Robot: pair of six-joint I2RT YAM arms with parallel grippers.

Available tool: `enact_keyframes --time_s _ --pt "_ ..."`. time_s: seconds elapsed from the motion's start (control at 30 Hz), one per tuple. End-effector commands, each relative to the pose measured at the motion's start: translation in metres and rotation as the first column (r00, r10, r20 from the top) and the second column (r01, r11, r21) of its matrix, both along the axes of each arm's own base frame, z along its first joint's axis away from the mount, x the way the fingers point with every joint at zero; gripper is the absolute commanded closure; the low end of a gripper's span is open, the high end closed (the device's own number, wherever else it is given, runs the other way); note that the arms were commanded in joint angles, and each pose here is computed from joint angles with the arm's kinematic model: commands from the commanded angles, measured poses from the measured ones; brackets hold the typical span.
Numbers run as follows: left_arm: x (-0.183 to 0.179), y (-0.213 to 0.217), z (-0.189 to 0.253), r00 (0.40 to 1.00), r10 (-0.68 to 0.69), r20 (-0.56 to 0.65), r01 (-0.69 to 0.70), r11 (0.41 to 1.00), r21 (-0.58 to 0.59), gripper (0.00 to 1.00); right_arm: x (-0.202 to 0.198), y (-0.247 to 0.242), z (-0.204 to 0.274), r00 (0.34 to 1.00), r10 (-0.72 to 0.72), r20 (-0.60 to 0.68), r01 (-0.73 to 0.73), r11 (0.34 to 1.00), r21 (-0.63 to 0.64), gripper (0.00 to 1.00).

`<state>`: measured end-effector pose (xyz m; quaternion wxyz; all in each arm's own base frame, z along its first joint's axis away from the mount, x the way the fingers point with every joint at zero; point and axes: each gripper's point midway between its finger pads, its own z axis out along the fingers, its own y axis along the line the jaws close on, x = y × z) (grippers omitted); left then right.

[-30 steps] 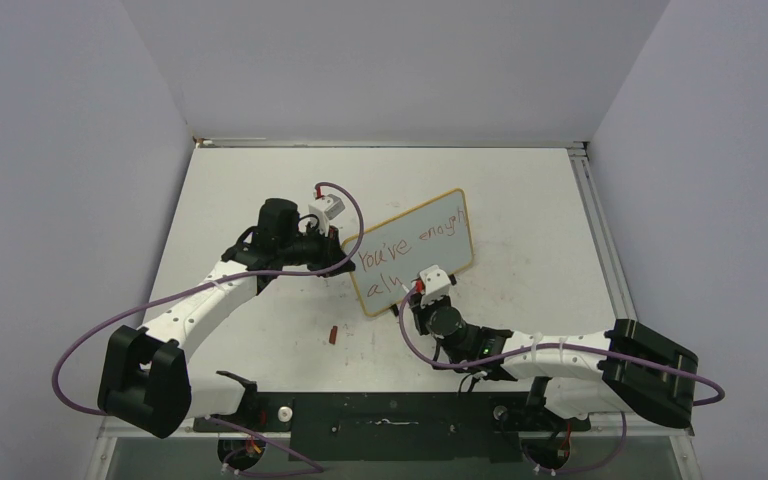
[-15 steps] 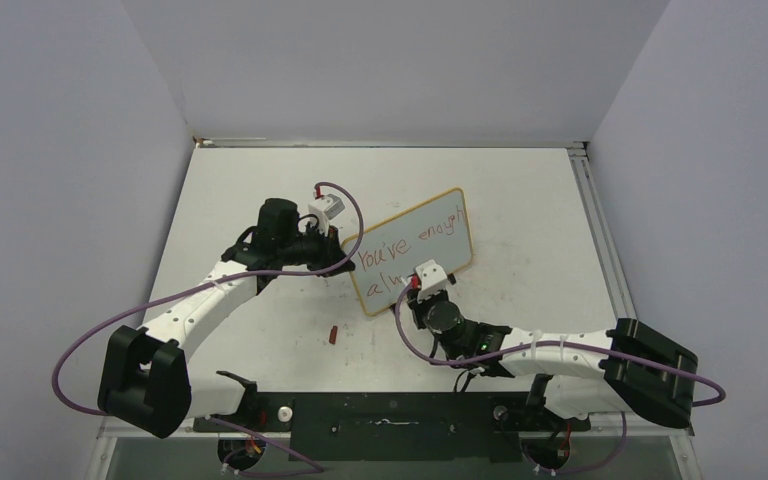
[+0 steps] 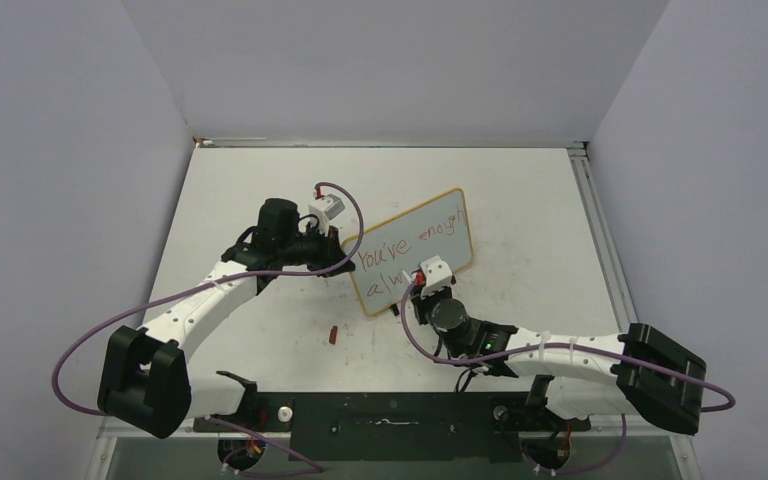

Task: Write a sentence on the whiteboard

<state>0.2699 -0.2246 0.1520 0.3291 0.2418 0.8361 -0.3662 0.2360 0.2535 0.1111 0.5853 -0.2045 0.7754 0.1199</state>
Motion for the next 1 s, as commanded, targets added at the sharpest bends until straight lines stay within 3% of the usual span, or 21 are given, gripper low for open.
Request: enact_keyframes --time_s 0.0,0.5,0.97 --pt "-0.001 0.008 -0.005 0.999 0.029 -0.019 -0.028 0.998 0.054 1.0 0.003 -0.008 0.025 0.998 -0.049 0.041 0.045 0.995 0.087 0.95" --pt "-0.001 0.009 -0.005 0.999 0.03 -0.017 -0.029 0.998 0.054 1.0 0.011 -0.016 0.002 0.998 -0.064 0.003 0.064 0.997 0.046 0.95" --pt "-0.001 0.009 -0.007 0.999 0.031 -0.022 -0.03 0.998 0.058 1.0 0.02 -0.005 0.013 0.999 -0.02 0.046 0.018 0.999 0.042 0.95"
